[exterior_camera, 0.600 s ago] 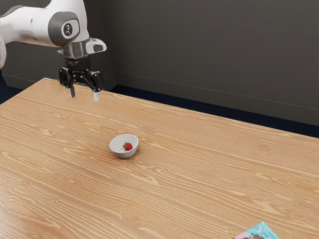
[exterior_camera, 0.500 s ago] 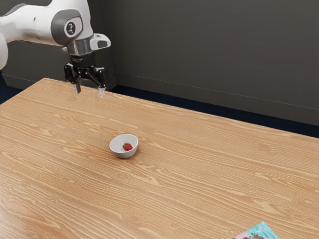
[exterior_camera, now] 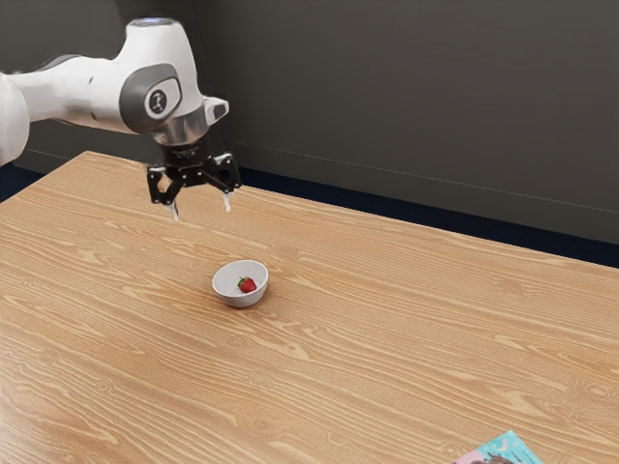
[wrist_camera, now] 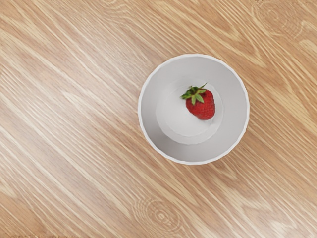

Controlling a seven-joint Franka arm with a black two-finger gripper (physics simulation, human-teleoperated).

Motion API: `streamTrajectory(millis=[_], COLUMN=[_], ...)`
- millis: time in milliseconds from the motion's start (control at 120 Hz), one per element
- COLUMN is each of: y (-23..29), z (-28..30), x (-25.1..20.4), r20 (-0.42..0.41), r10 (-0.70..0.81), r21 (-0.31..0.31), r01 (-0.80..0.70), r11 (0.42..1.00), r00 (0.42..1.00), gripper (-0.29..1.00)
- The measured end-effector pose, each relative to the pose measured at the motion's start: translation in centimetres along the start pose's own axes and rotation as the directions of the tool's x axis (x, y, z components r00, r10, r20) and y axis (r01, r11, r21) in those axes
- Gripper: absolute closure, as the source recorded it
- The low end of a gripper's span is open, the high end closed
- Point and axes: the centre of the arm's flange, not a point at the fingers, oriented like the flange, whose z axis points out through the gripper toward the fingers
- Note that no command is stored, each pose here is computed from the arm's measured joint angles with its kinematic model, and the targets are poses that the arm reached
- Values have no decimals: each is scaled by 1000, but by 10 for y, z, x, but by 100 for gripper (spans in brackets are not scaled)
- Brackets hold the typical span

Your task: Take strawberry from the bowl

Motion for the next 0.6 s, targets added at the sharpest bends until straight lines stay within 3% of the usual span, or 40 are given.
streamTrajectory(millis=[217, 600], y=[7, 8], z=[70, 139], x=[9, 37], r20=[-17, -18], r10=[-288, -613], r21=[4, -32], r01=[288, 612], r11=[958, 790], r00=[958, 790], gripper=[2, 2])
